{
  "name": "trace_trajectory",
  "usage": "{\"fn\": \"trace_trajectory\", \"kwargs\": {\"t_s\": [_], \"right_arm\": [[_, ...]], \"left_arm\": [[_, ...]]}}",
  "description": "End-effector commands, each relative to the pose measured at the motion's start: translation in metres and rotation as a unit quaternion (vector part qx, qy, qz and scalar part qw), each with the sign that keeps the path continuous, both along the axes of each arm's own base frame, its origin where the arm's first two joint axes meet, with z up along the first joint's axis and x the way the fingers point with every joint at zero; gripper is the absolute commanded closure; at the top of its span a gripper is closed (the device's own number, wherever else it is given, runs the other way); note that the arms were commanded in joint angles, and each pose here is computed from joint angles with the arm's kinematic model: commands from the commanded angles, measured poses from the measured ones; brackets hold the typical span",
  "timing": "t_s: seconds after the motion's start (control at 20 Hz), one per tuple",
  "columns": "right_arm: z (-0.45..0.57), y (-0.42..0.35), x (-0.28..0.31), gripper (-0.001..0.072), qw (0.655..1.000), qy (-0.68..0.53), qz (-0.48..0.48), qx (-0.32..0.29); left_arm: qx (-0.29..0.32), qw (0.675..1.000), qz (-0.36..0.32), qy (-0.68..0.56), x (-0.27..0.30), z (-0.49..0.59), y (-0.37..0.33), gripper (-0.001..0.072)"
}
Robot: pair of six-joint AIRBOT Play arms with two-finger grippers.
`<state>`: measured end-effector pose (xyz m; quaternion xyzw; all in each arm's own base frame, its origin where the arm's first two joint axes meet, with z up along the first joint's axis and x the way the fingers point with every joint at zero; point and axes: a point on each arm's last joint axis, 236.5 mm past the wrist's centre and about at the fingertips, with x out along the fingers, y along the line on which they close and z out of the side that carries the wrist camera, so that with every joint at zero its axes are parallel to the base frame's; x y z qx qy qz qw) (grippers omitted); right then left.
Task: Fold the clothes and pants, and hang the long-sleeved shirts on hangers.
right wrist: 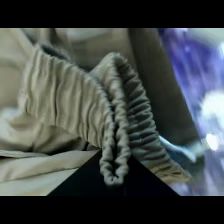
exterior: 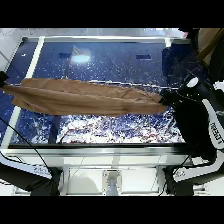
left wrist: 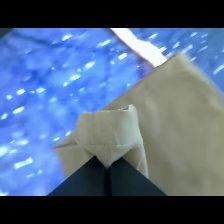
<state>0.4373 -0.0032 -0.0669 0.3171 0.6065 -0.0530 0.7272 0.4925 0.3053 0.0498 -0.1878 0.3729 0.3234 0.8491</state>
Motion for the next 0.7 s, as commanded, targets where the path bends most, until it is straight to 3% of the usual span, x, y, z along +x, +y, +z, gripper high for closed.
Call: {"fn": "trace_trajectory", "kwargs": {"t_s": [0.0,0.05,0.1,0.15,0.2,0.35,0.55,0.6,0.65], "right_arm": [[0.015,-0.009,0.057,0.0679,0.995,-0.092,-0.050,0.004],[0.018,-0.011,0.063,0.0678,0.993,-0.104,-0.056,0.002],[0.018,-0.012,0.064,0.0588,0.993,-0.107,-0.056,0.000],[0.018,-0.012,0.064,0.0347,0.993,-0.107,-0.055,-0.001],[0.017,-0.012,0.063,0.0272,0.993,-0.104,-0.054,0.000],[0.016,-0.013,0.045,0.0272,0.997,-0.074,-0.027,-0.013],[0.052,-0.047,0.025,0.0252,0.990,-0.085,0.040,-0.102],[0.065,-0.054,0.028,0.0236,0.988,-0.101,0.036,-0.110],[0.076,-0.061,0.032,0.0154,0.987,-0.113,0.025,-0.109]], "left_arm": [[-0.023,0.998,-0.006,-0.054,0.032,-0.005,-0.015,0.0699],[-0.021,0.998,-0.012,-0.058,0.037,-0.007,-0.018,0.0686],[-0.021,0.998,-0.017,-0.057,0.041,-0.011,-0.022,0.0531],[-0.022,0.998,-0.021,-0.056,0.044,-0.015,-0.026,0.0119],[-0.022,0.998,-0.022,-0.056,0.045,-0.015,-0.027,-0.0013],[-0.016,0.997,-0.017,-0.068,0.041,0.002,-0.023,-0.0011],[0.015,0.992,-0.010,-0.124,0.025,0.079,-0.017,-0.0009],[0.025,0.990,-0.013,-0.141,0.020,0.103,-0.022,-0.0009],[0.036,0.987,-0.024,-0.155,0.019,0.124,-0.031,-0.0009]]}}
